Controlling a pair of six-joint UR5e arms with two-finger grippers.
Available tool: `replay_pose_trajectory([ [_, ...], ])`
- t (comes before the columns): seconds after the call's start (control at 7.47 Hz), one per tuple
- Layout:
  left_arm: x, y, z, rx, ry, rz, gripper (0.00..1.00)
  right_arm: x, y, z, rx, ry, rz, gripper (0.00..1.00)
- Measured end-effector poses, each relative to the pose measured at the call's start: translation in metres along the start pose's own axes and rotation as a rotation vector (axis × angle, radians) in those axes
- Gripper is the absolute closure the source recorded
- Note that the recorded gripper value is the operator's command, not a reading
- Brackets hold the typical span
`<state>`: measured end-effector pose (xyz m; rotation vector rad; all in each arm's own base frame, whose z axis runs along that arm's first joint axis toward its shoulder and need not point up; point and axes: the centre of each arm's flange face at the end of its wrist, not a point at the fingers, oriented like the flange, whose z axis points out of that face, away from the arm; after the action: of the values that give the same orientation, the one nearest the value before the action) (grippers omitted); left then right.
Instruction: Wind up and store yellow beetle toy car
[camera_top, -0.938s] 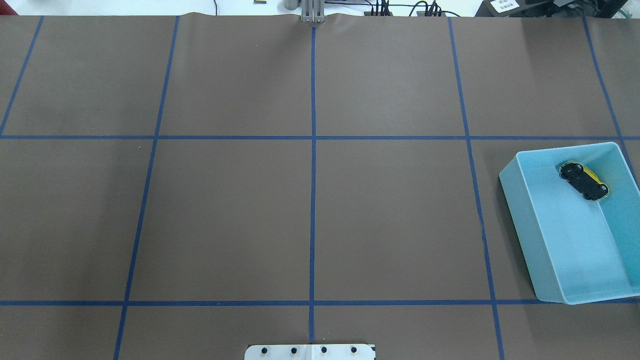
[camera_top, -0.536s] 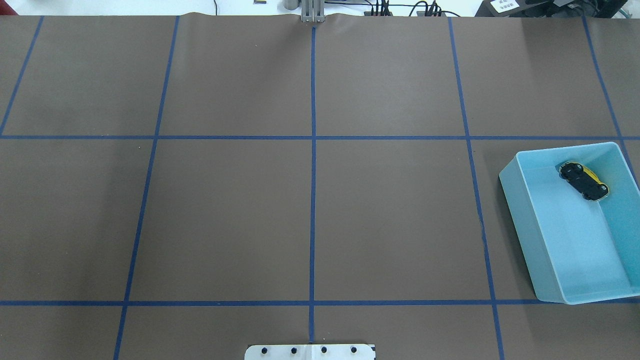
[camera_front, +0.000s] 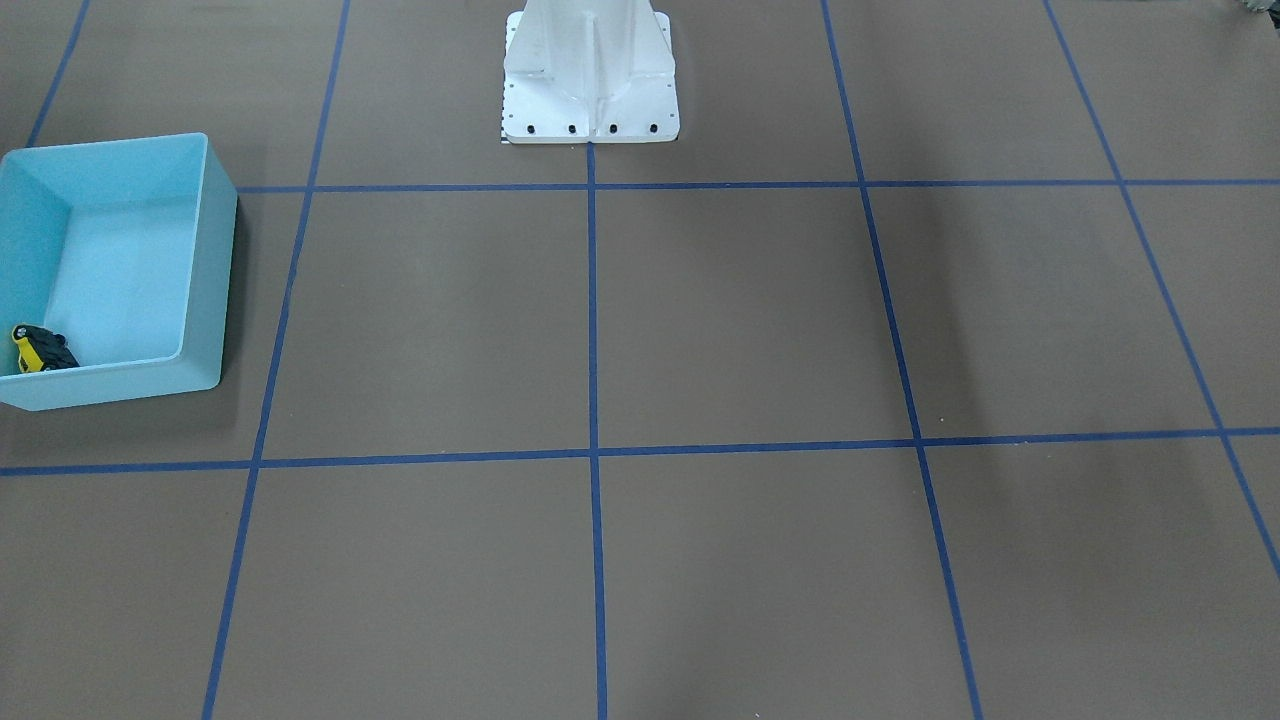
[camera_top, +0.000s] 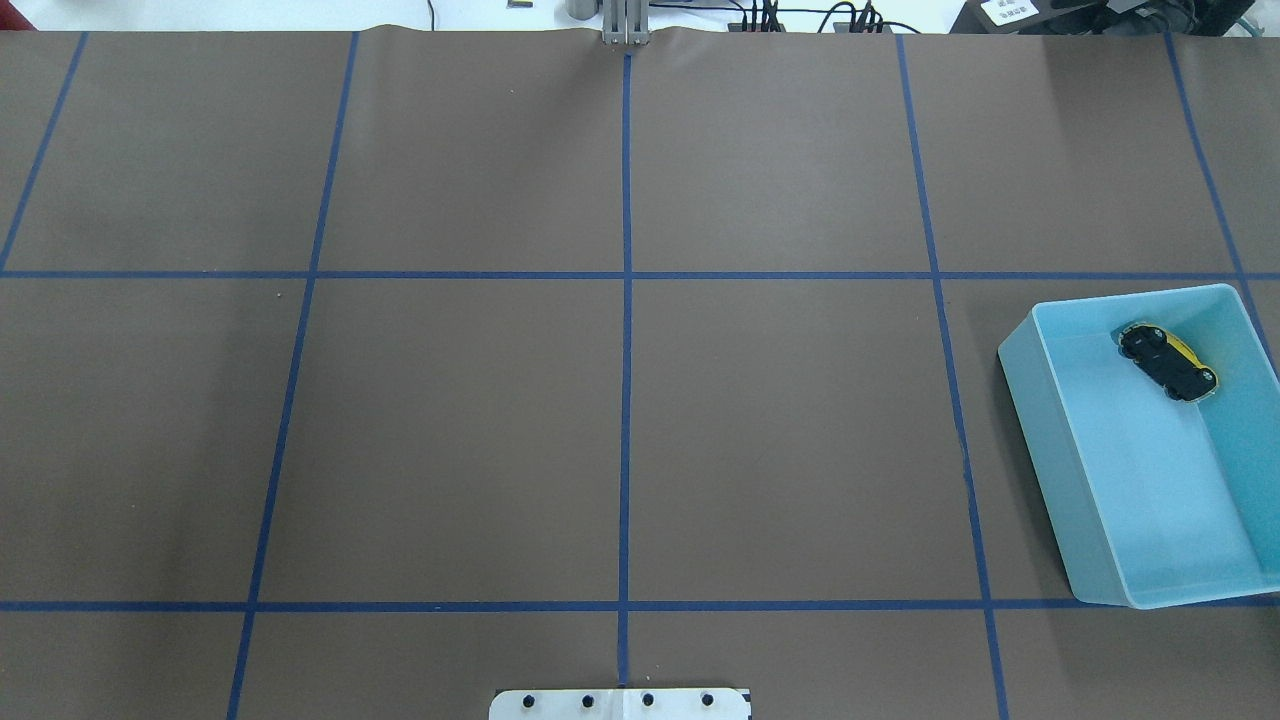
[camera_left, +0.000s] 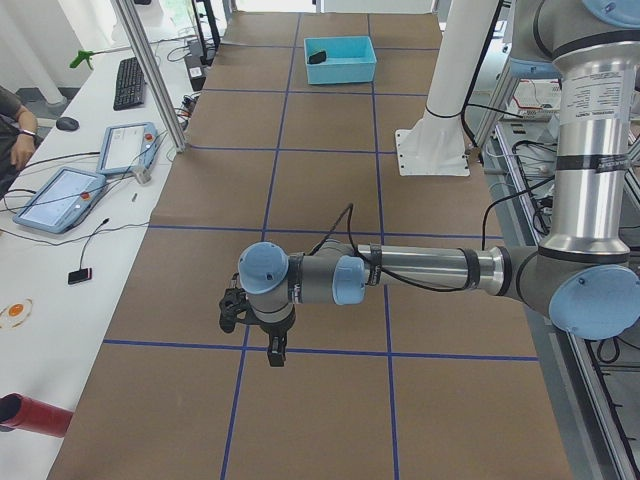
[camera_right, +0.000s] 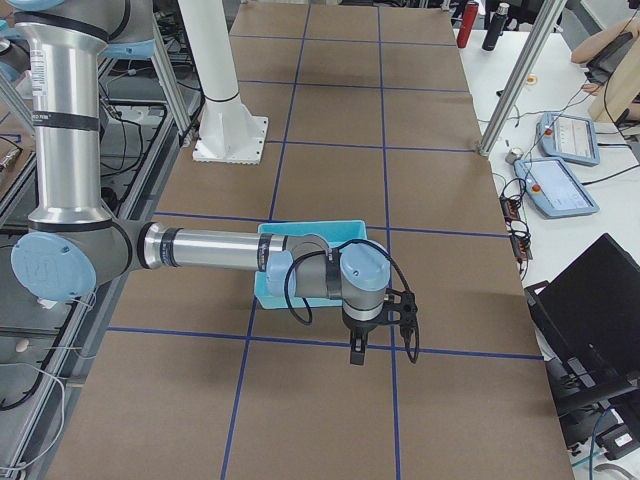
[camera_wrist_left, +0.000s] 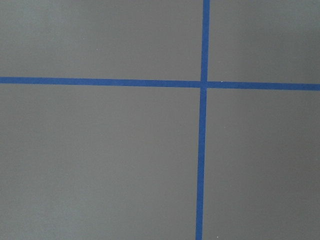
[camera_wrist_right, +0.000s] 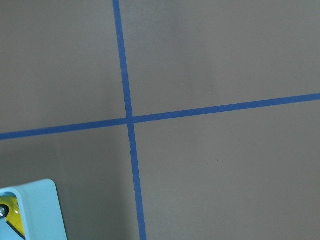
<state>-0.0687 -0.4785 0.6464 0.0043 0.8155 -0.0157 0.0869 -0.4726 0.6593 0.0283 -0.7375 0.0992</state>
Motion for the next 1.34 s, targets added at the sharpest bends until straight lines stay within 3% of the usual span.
replay_pose_trajectory([
  [0.4,0.0,-0.002,0.008,0.003,0.067,0.012,0.0,0.003,0.004,0.003,-0.006,0.002,-0.003,0.01],
  [1.34,-0.004,-0.003,0.013,0.014,0.062,0.031,0.0,0.006,0.009,0.006,-0.013,0.004,0.003,0.01],
])
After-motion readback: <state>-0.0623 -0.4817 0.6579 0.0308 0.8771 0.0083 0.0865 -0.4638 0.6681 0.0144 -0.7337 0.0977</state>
